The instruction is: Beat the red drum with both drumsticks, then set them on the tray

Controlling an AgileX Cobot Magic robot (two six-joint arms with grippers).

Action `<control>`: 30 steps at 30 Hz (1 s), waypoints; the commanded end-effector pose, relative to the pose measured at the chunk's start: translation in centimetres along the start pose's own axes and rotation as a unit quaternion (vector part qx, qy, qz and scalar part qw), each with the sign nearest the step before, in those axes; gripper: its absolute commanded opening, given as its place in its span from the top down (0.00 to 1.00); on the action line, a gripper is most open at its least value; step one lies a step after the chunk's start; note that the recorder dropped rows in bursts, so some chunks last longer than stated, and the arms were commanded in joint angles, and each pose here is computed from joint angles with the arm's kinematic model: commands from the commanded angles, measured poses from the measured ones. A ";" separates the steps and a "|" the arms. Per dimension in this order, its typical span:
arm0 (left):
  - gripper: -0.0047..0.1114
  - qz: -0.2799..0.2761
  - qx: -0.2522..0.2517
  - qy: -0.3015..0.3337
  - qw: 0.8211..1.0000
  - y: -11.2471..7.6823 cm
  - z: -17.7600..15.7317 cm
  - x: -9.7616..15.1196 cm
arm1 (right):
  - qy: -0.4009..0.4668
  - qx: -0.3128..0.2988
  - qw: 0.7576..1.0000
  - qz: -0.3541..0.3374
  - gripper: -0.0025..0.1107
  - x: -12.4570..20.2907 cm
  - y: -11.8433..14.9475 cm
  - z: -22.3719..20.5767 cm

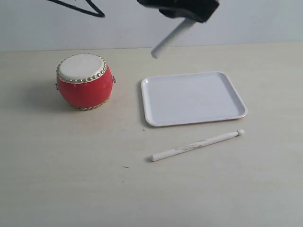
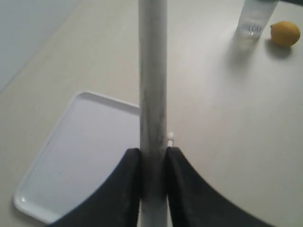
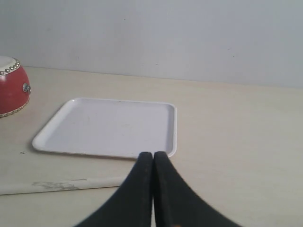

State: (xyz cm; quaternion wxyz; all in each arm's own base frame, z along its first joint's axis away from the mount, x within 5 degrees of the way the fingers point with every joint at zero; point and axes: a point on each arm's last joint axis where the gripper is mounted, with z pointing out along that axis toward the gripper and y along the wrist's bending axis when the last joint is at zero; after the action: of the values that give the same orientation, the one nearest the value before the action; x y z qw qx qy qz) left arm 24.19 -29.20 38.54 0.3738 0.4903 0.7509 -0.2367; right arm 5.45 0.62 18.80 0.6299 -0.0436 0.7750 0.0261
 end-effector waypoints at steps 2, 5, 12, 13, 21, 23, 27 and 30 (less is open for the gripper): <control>0.96 0.011 -0.019 -0.049 0.999 -1.4 -6.1 -0.1 | -0.004 0.003 1.000 -0.003 0.98 0.1 0.0 0.0; 0.96 0.018 -0.032 -0.080 0.996 -2.3 -9.4 0.4 | -0.004 0.003 1.000 -0.003 0.98 0.1 0.0 0.0; 0.96 0.032 -0.075 -0.167 0.983 -4.3 -15.9 3.6 | -0.006 0.004 1.000 -0.007 0.98 0.0 0.0 0.0; 0.96 0.036 -0.080 -0.174 0.981 -4.7 -16.9 4.8 | -0.011 0.004 1.000 -0.007 0.98 -0.1 -0.1 0.0; 0.96 0.037 -0.121 -0.170 0.977 -5.8 -18.5 10.9 | -0.188 0.021 0.982 -0.002 0.98 -3.2 -0.3 -0.6; 0.96 0.037 -0.122 -0.173 0.977 -5.8 -18.4 11.2 | -0.223 0.024 0.975 -0.002 0.98 -3.8 -0.4 -0.9; 0.96 0.037 -0.124 -0.177 0.976 -5.8 -18.5 11.1 | -0.254 0.010 0.965 0.064 0.98 -4.3 -0.4 -1.2; 0.96 0.037 -0.124 -0.177 0.976 -5.8 -18.5 11.1 | -0.285 -0.024 0.940 0.187 0.98 -4.8 -0.5 -1.5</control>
State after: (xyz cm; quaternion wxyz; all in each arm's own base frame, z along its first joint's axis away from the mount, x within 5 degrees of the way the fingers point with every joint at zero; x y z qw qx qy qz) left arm 10.19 -12.11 40.65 0.5571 0.4270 0.6816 -0.2067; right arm 5.28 0.23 23.32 0.7983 0.0344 0.5943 0.0911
